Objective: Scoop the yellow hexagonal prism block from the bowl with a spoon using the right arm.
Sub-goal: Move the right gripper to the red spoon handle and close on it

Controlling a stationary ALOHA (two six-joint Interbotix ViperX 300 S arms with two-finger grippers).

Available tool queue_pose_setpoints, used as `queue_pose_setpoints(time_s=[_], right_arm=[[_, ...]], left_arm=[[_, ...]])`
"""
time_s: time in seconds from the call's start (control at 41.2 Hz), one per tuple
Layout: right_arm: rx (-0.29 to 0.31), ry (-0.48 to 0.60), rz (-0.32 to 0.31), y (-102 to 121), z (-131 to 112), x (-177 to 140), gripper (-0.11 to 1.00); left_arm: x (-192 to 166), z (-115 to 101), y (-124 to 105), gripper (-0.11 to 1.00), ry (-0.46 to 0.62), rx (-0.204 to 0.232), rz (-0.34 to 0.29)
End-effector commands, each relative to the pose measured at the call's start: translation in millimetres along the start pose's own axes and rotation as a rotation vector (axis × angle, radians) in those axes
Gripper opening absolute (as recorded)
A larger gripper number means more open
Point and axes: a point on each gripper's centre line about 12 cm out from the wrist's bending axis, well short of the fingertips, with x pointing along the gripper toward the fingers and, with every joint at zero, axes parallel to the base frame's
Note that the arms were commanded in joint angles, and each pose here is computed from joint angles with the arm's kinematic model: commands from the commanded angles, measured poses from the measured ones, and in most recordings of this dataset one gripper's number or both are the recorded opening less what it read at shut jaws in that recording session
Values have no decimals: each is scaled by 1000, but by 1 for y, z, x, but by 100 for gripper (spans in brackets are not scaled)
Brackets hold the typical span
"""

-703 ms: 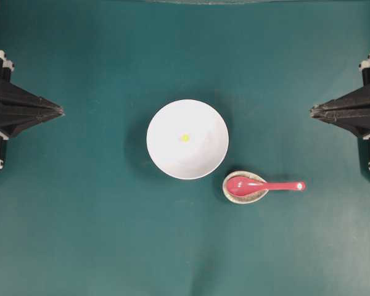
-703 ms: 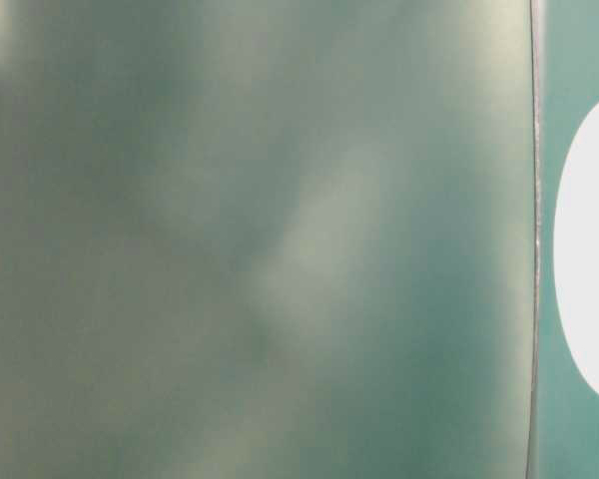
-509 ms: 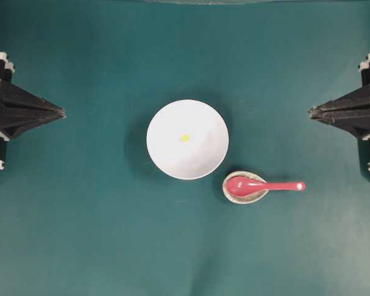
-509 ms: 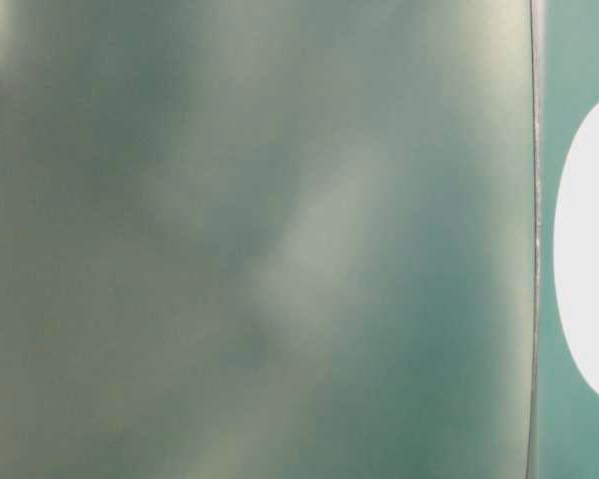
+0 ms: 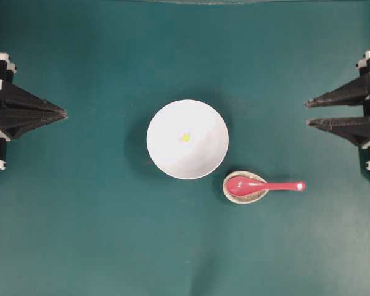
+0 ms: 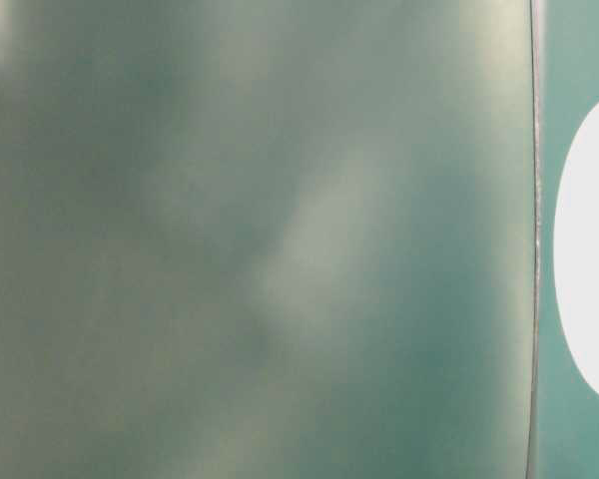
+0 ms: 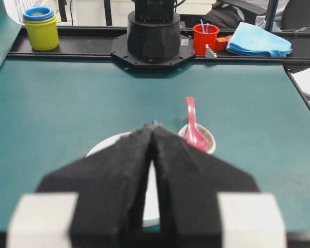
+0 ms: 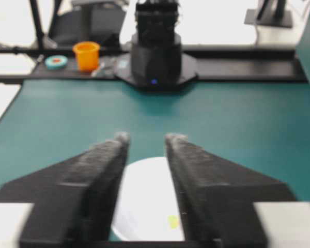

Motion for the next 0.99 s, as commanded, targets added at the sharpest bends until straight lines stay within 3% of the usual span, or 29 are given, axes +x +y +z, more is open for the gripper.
queue_pose_setpoints(time_s=[0.0,0.146,0.461,0.825,0.97], right_arm=[[5,-14,1,0,8,4,50],[12,9,-1,0,3,7,59],[52,85,1,2,-28,18,59],[111,78,35,19,-99,15,59],[108,94,62,30,-125,14,59]], left_arm=[[3,10,0,3,-25,0,-2],[3,10,0,3,-25,0,0],[3,11,0,3,-28,0,0],[2,13,0,3,-34,17,-2],[2,12,0,3,-31,21,-1]])
